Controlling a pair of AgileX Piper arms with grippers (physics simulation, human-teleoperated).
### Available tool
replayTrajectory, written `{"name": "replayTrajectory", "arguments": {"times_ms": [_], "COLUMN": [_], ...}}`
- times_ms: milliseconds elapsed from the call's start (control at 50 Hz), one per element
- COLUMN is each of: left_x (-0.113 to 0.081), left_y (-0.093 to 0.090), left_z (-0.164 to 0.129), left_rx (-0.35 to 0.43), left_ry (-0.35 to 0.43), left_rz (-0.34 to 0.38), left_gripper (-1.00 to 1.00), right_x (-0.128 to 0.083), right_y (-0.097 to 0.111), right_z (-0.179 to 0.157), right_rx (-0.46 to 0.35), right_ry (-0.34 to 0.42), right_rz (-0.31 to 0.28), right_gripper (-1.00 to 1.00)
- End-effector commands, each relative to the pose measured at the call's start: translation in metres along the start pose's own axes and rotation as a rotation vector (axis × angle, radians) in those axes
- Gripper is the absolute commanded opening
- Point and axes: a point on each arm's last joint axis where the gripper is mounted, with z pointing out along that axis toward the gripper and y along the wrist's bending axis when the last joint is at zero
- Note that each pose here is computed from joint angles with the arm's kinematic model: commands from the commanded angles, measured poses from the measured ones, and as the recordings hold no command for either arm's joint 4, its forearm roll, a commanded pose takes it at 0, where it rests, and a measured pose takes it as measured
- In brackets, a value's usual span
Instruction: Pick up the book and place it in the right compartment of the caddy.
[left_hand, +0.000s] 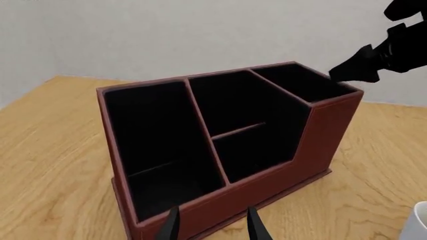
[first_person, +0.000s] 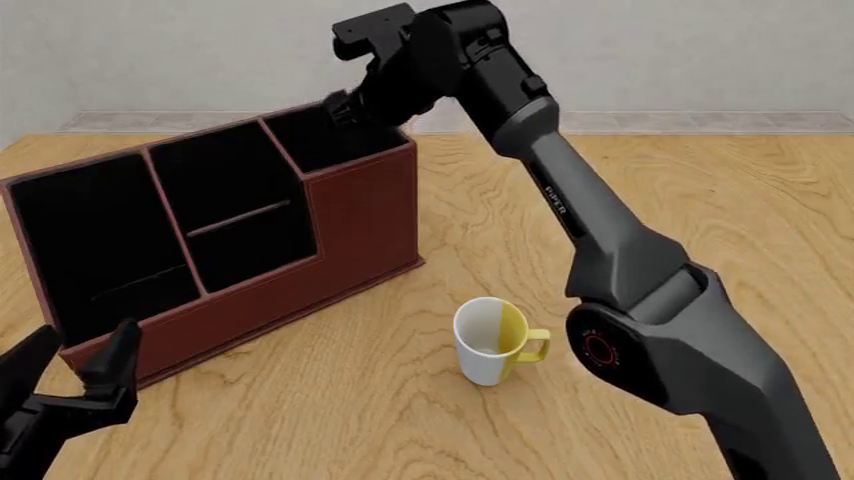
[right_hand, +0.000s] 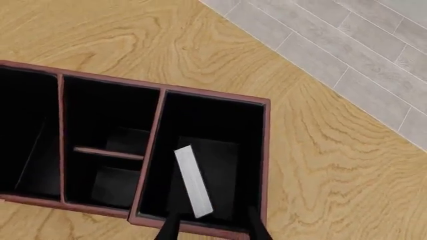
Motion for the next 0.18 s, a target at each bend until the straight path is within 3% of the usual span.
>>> {"name": "replayTrajectory", "arguments": {"times_ms": [20,180], "left_x": [0.0,-0.001], "left_y": [0.0,-0.001], "left_z": [0.001,-0.01], "left_rx": [0.001,0.006], "left_ry": [-0.002,-0.007], "left_rz": [0.006,0.015], "left_gripper": [1.0,1.0], "right_x": [-0.01,-0.02], "right_y": [0.002,0.011], "right_z": [-0.02,-0.04], "right_rx": [-0.002,-0.015], "right_ry": [-0.035,-0.08], "right_rz": [-0.012,-0.024], "right_gripper": [1.0,1.0]}}
